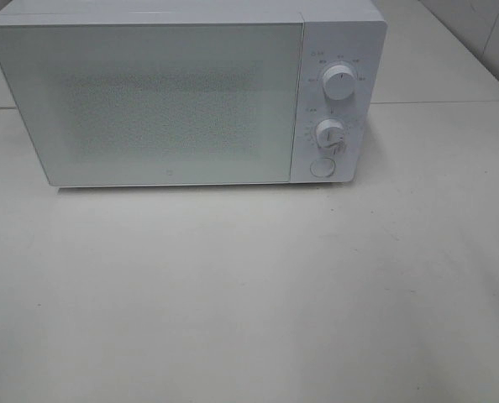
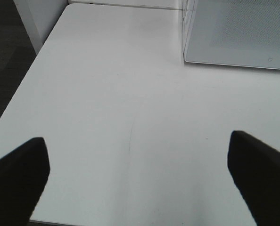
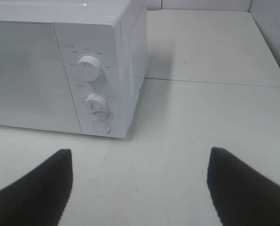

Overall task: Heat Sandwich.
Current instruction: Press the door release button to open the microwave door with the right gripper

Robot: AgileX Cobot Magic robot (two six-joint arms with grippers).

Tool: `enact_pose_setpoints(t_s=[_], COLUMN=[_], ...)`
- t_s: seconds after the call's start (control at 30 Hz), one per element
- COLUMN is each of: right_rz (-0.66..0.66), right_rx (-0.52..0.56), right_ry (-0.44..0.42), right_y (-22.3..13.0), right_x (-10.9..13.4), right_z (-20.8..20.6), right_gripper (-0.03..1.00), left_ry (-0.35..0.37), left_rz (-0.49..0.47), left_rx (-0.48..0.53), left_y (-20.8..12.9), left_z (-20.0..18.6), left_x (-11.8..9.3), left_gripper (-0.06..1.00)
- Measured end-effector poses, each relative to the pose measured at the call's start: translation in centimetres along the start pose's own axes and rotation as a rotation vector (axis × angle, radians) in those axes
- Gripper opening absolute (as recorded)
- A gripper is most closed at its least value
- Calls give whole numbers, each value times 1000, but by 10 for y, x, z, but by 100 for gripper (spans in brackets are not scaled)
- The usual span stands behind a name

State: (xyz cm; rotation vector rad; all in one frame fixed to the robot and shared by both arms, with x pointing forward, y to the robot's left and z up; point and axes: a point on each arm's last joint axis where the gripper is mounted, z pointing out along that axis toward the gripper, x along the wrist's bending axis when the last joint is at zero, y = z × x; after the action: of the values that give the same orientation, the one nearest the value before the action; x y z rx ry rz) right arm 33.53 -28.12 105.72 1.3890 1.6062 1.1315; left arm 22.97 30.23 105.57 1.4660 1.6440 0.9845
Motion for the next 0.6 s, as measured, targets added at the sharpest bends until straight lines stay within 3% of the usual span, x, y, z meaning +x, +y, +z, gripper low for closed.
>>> enact_pose_setpoints(t_s=[0.6], right_rz=[25], right_rx=[-27], right_ry=[43], right_y=[10], right_x=[7], right_z=[71], right_gripper=[76], left_ry=[0], left_rz=[0], left_rx=[0], left_y=[0], left_z=[0], left_x=[0], left_gripper=[97])
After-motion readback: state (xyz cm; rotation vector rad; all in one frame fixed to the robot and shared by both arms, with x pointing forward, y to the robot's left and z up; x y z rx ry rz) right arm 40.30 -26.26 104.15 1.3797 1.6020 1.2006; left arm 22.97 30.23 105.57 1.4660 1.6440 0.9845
